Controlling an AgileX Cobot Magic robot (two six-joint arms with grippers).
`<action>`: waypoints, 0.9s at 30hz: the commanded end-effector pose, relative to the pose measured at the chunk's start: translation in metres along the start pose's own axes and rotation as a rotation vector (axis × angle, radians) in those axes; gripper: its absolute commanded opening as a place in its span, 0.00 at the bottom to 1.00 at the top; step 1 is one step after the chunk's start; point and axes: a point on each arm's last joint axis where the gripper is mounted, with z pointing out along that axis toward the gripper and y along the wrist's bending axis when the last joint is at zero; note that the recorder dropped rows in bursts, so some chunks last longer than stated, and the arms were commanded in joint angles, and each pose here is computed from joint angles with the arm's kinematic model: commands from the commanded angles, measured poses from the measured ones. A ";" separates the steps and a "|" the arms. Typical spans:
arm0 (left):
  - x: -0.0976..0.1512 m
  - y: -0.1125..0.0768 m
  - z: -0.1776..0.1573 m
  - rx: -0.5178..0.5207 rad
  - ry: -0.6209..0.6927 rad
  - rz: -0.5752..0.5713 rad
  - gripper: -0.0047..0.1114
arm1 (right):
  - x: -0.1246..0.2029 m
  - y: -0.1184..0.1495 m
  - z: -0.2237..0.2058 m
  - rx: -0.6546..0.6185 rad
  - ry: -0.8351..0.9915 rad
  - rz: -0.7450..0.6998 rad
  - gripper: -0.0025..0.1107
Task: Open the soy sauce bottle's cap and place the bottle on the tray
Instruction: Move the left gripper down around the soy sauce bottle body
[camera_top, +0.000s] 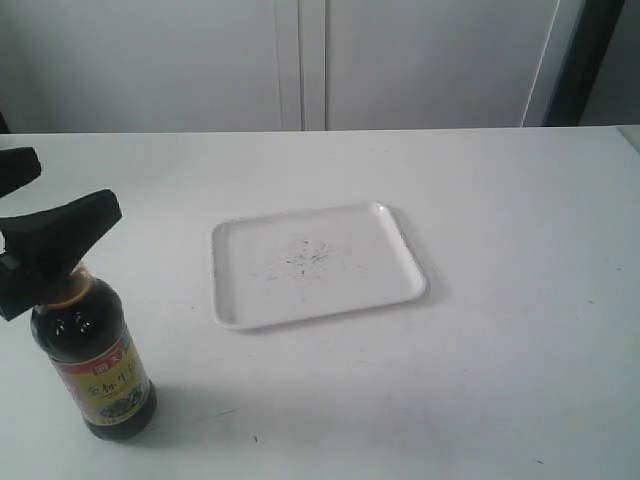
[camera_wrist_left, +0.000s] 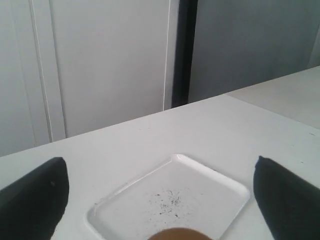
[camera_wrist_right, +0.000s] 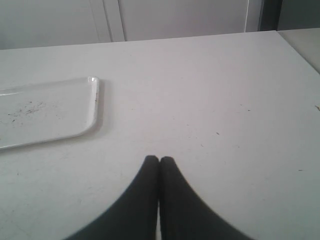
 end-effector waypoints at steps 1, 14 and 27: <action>0.004 0.000 0.000 0.007 0.000 0.011 0.92 | 0.001 0.000 0.000 0.006 -0.009 0.004 0.02; 0.035 0.001 -0.001 -0.002 0.059 0.005 0.92 | 0.001 0.000 0.000 0.006 -0.009 0.004 0.02; 0.056 0.002 0.005 0.033 0.107 -0.040 0.92 | 0.001 0.000 0.000 0.006 -0.009 0.004 0.02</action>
